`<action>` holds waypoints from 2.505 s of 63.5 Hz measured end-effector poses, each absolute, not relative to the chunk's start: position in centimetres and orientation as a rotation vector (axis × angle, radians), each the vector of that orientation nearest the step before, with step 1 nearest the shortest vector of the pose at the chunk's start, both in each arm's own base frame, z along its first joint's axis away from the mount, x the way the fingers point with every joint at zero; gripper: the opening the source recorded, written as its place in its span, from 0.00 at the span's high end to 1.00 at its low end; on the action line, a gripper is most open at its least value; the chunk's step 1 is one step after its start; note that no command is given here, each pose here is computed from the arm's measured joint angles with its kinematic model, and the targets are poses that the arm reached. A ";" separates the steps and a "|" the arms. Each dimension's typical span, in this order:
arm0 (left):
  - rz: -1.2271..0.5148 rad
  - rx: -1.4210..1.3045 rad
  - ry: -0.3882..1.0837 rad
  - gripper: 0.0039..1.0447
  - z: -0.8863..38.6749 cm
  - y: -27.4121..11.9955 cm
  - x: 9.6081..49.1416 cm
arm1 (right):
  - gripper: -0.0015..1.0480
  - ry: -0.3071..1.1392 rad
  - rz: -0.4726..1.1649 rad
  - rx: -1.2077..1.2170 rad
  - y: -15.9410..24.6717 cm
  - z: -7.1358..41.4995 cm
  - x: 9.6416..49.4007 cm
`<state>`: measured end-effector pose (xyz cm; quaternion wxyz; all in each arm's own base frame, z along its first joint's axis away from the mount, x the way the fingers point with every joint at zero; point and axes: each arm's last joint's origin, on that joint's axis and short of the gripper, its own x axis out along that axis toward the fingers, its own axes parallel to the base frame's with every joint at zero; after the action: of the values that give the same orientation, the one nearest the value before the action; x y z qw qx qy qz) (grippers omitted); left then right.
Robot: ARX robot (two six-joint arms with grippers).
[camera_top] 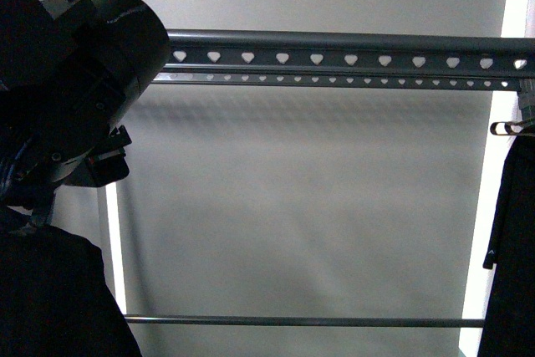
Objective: Hang clothes on hanger
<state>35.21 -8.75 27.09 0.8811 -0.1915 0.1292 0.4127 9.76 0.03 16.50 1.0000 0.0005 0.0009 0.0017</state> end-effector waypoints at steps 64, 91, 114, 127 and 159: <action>1.073 -0.374 0.335 0.40 24.2 -6.2 40.0 | 0.07 0.002 0.003 0.001 0.0 16.5 9.8; 1.049 -0.356 0.280 0.96 24.6 -6.4 41.1 | 0.07 0.002 0.003 0.001 0.0 16.5 9.8; 0.816 -0.411 0.160 0.96 27.5 -7.0 37.3 | 0.07 0.002 0.003 0.001 0.0 16.5 9.8; 0.463 -0.449 0.068 0.96 29.8 -8.0 30.8 | 0.07 0.002 0.003 0.001 0.0 16.5 9.8; -0.807 -0.057 -0.110 0.96 33.1 -5.0 27.0 | 0.07 0.002 0.003 0.001 0.0 16.5 9.8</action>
<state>27.02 -4.96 33.07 0.9178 -0.0276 -0.0537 -0.3924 9.76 0.03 16.50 1.0000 0.0005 0.0009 0.0015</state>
